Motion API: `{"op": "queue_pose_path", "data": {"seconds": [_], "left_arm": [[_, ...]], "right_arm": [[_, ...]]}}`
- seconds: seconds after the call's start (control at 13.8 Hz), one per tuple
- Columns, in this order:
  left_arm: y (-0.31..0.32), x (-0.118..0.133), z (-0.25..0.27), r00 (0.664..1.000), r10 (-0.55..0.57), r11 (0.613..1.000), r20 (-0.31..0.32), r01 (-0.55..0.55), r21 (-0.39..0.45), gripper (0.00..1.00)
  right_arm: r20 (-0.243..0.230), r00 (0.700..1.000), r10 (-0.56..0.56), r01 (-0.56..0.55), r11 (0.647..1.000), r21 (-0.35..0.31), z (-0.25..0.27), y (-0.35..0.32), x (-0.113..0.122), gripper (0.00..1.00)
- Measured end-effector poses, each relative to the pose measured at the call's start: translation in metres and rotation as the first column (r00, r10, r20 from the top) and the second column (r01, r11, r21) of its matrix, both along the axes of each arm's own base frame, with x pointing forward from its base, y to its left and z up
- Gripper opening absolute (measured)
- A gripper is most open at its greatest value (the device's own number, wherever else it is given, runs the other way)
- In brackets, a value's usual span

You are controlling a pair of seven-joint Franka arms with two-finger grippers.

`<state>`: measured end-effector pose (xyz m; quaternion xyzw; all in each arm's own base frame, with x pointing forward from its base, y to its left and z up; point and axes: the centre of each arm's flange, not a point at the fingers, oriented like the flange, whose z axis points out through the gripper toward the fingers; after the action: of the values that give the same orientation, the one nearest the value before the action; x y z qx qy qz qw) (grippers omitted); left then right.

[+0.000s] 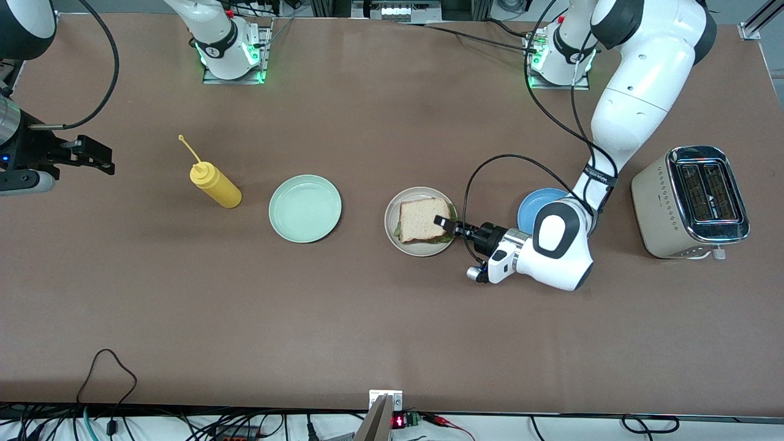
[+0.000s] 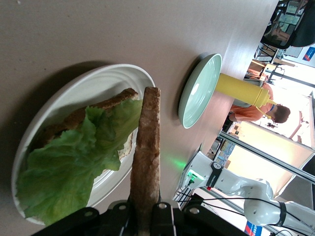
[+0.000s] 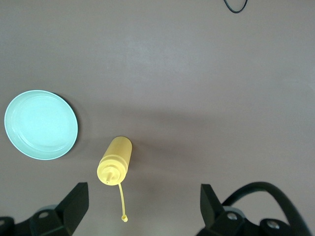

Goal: Make sandwich in beige plate with both arms
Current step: 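Lay the bread slice on the lettuce and open the left gripper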

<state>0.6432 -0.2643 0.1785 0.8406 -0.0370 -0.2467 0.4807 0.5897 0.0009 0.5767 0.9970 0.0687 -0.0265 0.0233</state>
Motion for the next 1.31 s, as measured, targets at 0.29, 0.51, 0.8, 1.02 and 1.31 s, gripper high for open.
{"op": "queue_pose_path", "data": {"seconds": [0.29, 0.51, 0.8, 1.02, 1.31], "left_arm": [[0.009, 0.003, -0.003, 1.0, 0.007, 1.0, 0.009, -0.007, 0.0, 0.1], [0.013, 0.0, -0.02, 1.0, -0.009, 1.0, 0.025, 0.01, -0.019, 0.13], [0.02, -0.001, -0.039, 1.0, -0.004, 1.0, 0.019, 0.004, -0.012, 0.32], [0.03, 0.003, -0.04, 0.999, -0.004, 1.0, 0.037, 0.004, 0.007, 0.61], [0.066, 0.018, -0.036, 0.995, -0.03, 0.996, 0.091, 0.023, 0.081, 1.0]], "right_arm": [[-0.005, 1.0, 0.014, -0.014, 1.0, 0.0, -0.002, 0.009, 0.0, 1.0], [-0.012, 1.0, 0.021, -0.021, 1.0, -0.006, -0.003, 0.015, -0.003, 1.0], [-0.029, 0.999, 0.014, -0.014, 1.0, -0.008, -0.006, 0.012, -0.006, 1.0], [-0.033, 0.999, 0.02, -0.02, 1.0, -0.008, -0.006, 0.015, -0.006, 1.0], [-0.028, 0.999, 0.021, -0.022, 1.0, -0.008, -0.003, 0.016, -0.008, 1.0]]}}
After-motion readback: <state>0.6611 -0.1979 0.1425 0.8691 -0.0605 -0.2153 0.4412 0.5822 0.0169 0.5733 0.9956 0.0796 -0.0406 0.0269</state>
